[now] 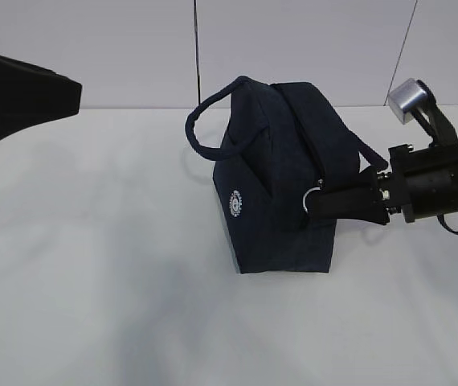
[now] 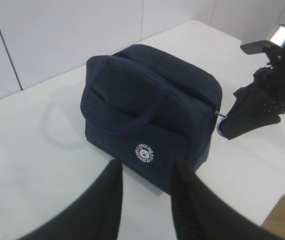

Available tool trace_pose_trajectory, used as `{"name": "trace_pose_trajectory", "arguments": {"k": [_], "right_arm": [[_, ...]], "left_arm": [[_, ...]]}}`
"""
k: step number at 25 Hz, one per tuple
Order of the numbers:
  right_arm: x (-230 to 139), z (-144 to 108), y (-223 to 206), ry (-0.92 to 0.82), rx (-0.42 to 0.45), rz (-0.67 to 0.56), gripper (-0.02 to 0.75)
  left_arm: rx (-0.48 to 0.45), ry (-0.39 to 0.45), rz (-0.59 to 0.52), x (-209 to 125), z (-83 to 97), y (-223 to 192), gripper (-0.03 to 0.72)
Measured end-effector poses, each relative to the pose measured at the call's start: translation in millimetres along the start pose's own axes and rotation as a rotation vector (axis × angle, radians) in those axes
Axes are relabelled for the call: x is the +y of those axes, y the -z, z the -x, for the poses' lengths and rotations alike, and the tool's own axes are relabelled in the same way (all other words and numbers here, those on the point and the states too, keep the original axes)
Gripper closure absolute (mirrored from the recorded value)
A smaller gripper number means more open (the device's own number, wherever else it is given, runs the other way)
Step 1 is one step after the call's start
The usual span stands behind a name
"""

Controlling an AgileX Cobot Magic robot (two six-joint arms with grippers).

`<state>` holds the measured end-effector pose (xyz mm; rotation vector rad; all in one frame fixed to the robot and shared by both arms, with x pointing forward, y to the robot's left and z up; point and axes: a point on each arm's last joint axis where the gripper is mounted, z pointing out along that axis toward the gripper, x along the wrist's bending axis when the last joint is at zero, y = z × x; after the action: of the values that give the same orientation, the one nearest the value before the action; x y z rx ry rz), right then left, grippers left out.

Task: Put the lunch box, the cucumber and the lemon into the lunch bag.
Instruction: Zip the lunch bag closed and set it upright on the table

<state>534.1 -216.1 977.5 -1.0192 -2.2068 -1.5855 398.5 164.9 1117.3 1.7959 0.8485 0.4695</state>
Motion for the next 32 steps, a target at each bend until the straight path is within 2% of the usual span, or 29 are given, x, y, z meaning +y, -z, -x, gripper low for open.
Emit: {"name": "trace_pose_trajectory", "arguments": {"k": [9,21,26,32], "right_arm": [[8,-13,8,0.002,-0.011,0.006,0.731],[28,-17,12,-0.068,-0.013,0.093,0.731],[36,-18,13,-0.080,-0.010,0.122,0.731],[38,-19,13,-0.116,-0.004,0.133,0.731]], "left_arm": [[0.000,0.000,0.000,0,0.0,0,0.451],[0.000,0.000,-0.002,0,-0.1,0,0.451],[-0.003,0.007,-0.068,-8,-1.1,-14,0.451],[0.009,0.055,-0.125,-18,-5.3,-45,0.451]]}}
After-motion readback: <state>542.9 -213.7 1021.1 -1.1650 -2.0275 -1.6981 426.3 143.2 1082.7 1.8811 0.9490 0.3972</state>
